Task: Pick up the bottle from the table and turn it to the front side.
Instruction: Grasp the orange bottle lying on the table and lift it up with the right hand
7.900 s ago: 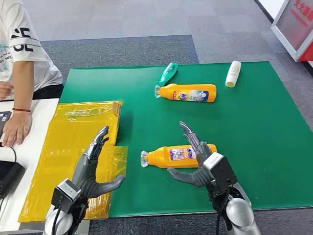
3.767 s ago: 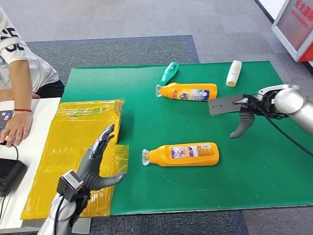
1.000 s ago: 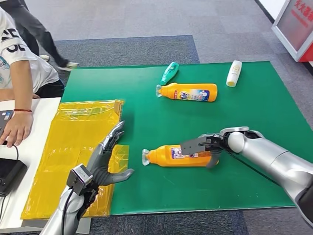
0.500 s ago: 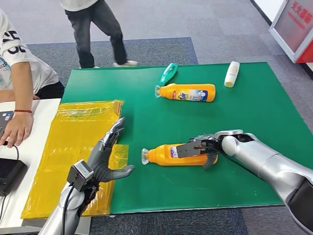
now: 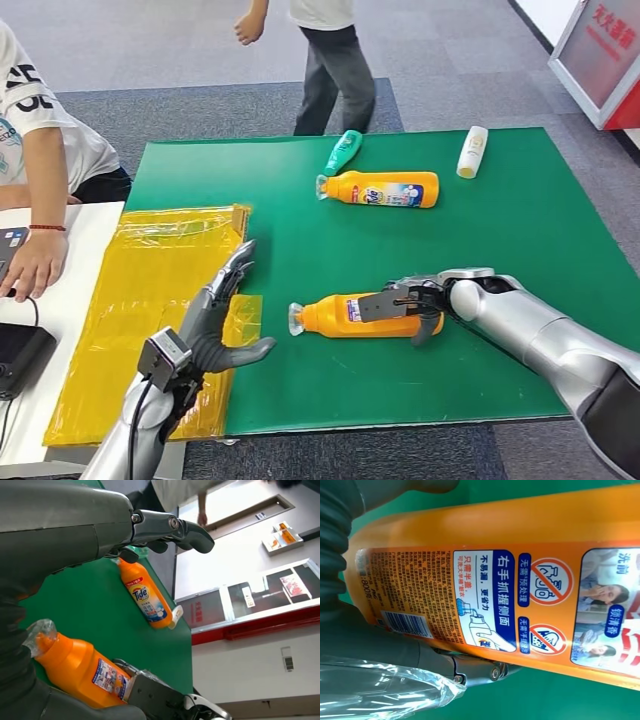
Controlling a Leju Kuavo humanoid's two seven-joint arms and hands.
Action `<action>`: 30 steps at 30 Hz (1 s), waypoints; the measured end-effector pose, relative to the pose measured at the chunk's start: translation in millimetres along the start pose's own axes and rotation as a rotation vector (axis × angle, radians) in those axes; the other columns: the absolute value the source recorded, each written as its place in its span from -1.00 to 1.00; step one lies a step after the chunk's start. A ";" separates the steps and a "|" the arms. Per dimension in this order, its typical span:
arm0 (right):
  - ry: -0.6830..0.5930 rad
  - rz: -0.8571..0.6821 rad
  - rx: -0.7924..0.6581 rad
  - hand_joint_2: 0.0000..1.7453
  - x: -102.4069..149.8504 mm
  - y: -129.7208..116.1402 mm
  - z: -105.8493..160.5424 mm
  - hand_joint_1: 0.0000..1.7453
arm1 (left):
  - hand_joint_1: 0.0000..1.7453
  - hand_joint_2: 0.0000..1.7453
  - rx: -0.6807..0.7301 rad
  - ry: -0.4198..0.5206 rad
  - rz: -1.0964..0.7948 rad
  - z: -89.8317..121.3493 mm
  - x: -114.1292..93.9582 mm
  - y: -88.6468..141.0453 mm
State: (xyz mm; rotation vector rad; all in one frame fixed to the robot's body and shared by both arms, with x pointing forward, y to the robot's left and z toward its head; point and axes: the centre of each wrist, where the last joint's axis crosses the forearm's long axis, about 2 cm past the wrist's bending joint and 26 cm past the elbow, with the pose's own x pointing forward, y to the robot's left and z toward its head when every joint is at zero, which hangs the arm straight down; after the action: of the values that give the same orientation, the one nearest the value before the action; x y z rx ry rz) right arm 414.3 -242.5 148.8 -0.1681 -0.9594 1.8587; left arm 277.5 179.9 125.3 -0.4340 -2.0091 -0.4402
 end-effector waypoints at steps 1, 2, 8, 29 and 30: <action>0.000 -0.003 -0.001 1.00 -0.4 0.2 0.0 -1.00 | -1.00 1.00 0.000 0.000 0.000 0.3 -0.1 -0.1; 0.000 -0.005 -0.002 1.00 -0.7 0.5 0.1 -1.00 | -1.00 1.00 0.000 0.001 0.000 0.5 -0.2 -0.2; -0.001 -0.011 -0.004 1.00 -1.5 1.1 0.1 -1.00 | -1.00 1.00 0.000 0.002 0.001 0.9 -0.3 -0.3; -0.010 -0.028 -0.024 1.00 -0.9 0.1 -0.4 1.00 | -1.00 1.00 0.002 -0.005 -0.001 -3.0 1.1 0.0; -0.010 -0.029 -0.024 1.00 -1.1 0.3 -0.3 1.00 | -1.00 1.00 0.002 -0.005 -0.001 -3.2 1.2 0.0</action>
State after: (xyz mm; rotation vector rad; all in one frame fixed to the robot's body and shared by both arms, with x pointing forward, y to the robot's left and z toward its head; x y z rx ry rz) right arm 414.9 -243.4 148.0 -0.1594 -0.9863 1.8237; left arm 279.4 178.5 127.8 -0.4329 -2.0145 -0.4377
